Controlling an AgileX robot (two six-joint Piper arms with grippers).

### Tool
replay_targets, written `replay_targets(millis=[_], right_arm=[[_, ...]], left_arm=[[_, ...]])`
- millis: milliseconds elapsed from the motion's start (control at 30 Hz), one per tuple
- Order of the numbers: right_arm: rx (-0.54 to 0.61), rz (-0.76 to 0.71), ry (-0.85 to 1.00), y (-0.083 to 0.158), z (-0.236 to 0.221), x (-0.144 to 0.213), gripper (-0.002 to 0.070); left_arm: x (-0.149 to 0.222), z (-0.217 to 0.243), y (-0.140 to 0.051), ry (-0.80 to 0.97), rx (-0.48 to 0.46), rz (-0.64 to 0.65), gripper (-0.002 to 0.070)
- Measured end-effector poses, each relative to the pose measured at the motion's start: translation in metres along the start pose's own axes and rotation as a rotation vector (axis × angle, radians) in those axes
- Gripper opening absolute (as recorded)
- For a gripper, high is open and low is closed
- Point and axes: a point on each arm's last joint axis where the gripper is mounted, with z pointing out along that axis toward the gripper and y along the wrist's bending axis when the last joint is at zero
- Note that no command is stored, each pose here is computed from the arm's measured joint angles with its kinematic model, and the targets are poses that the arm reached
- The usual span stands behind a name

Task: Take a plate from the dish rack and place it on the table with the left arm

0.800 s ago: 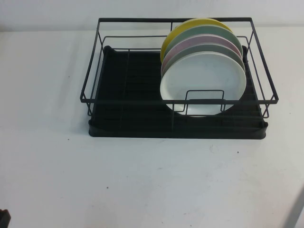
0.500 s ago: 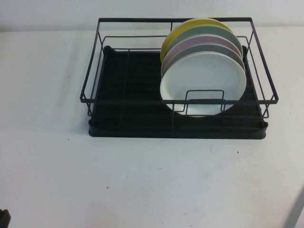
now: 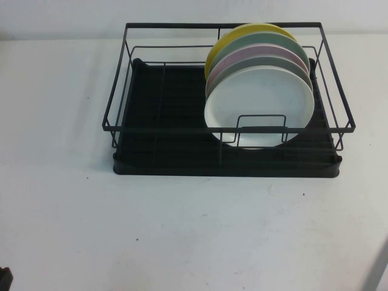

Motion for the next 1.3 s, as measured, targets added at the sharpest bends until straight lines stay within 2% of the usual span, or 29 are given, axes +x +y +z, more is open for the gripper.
replay_targets(millis=[300,367,500,567,633,933,1067,1133,1200,1300], right_arm=[[0.000,0.000,0.000,0.000,0.000,0.000,-0.0018],[0.000,0.000,0.000,0.000,0.000,0.000,-0.0018],[0.000,0.000,0.000,0.000,0.000,0.000,-0.0018],[0.000,0.000,0.000,0.000,0.000,0.000,-0.0018],[0.000,0.000,0.000,0.000,0.000,0.000,-0.0018],[0.000,0.000,0.000,0.000,0.000,0.000,-0.0018],[0.000,0.000,0.000,0.000,0.000,0.000,-0.0018],[0.000,0.000,0.000,0.000,0.000,0.000,-0.0018],[0.000,0.000,0.000,0.000,0.000,0.000,-0.0018],[0.000,0.000,0.000,0.000,0.000,0.000,-0.0018]], left_arm=[[-0.001,0.000,0.000,-0.011,0.001,-0.010,-0.0003],[-0.004,0.000,-0.002,-0.040,0.022,-0.119,-0.0003],[-0.017,-0.002,-0.004,-0.179,0.103,-0.553,-0.0003],[-0.024,-0.003,-0.002,-0.257,0.122,-0.689,-0.0003],[-0.029,-0.005,0.000,-0.311,0.128,-0.754,-0.0003],[-0.034,-0.007,0.003,-0.381,0.136,-0.848,-0.0003],[-0.026,-0.004,-0.003,-0.255,0.151,-0.855,-0.0003],[-0.029,-0.005,-0.009,-0.127,0.164,-0.792,-0.0003],[-0.045,-0.009,-0.015,-0.021,0.188,-0.658,-0.0003],[-0.086,-0.019,-0.022,0.071,0.246,-0.374,-0.0003]])
